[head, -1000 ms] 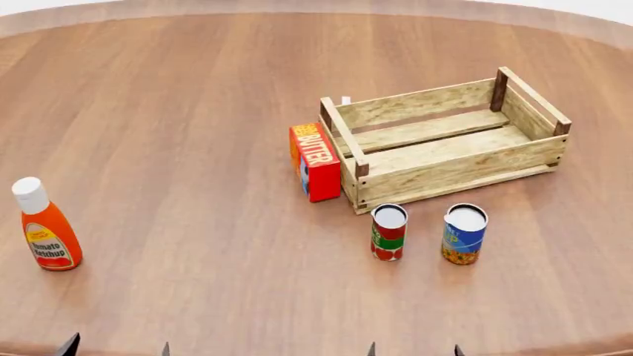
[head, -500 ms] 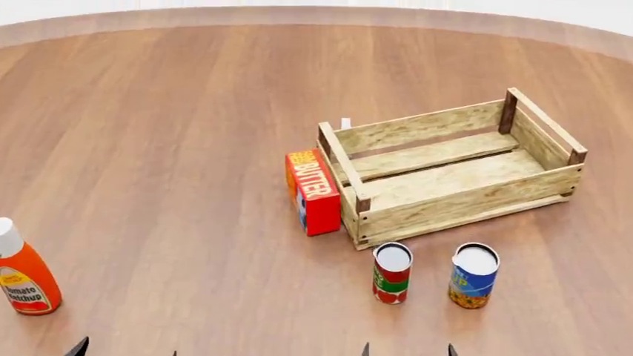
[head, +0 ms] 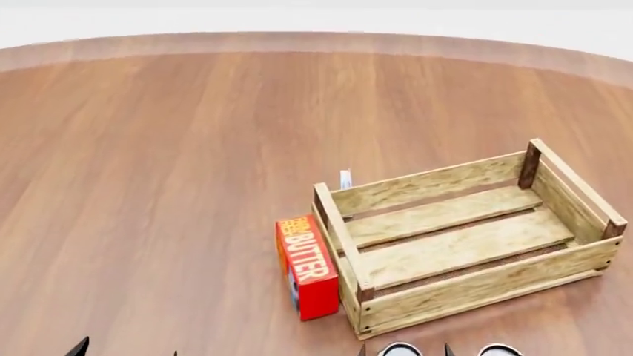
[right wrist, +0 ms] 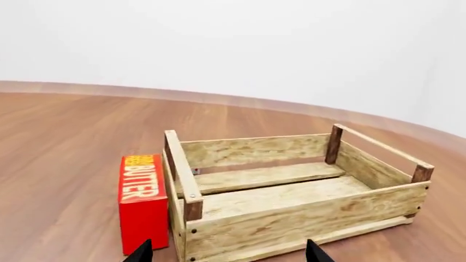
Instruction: Pick up the tomato sauce, and put it in the wooden tray.
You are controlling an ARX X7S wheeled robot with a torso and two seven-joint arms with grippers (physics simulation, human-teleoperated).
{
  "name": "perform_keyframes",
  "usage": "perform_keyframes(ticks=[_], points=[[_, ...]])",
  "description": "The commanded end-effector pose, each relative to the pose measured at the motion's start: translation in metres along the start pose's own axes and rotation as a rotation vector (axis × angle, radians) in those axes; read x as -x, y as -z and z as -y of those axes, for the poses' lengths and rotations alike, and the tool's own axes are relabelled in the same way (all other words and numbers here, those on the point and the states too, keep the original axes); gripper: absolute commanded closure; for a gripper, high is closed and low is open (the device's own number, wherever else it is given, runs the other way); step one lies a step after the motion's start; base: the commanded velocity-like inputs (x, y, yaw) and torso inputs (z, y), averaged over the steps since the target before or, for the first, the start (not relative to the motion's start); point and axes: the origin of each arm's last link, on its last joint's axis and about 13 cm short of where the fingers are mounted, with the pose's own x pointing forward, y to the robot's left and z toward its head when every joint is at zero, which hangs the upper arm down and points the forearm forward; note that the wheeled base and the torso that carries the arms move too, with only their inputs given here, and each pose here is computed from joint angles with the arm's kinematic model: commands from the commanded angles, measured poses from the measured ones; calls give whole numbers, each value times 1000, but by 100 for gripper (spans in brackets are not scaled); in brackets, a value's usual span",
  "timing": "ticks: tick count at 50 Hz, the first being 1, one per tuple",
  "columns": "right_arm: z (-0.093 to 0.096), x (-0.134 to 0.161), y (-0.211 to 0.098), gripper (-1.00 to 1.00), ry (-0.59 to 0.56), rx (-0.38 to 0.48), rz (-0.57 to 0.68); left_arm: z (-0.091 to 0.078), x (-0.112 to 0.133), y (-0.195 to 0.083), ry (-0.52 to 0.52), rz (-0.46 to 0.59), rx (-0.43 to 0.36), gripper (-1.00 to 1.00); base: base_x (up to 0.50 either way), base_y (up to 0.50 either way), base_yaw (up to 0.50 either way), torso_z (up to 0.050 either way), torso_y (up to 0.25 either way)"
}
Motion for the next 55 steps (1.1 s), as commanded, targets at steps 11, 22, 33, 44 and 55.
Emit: perform_keyframes(ticks=[11, 22, 33, 44, 55], points=[[1, 1, -1, -100, -5, -3, 6, -1, 0, -2, -24, 22, 40, -100, 500, 0, 0, 0, 0], [0, 1, -1, -100, -9, 0, 8, -2, 0, -2, -24, 22, 40, -100, 500, 0, 0, 0, 1], [-1, 1, 0, -100, 8, 8, 25, -2, 0, -1, -24, 22, 40, -100, 182, 0, 0, 0, 0], [-1, 1, 0, -100, 3, 13, 25, -2, -1, -1, -23, 22, 41, -100, 0, 0, 0, 0, 0], [-4, 9, -8, -100, 1, 5, 44, -2, 0, -1, -23, 20, 40, -100, 0, 0, 0, 0, 0]])
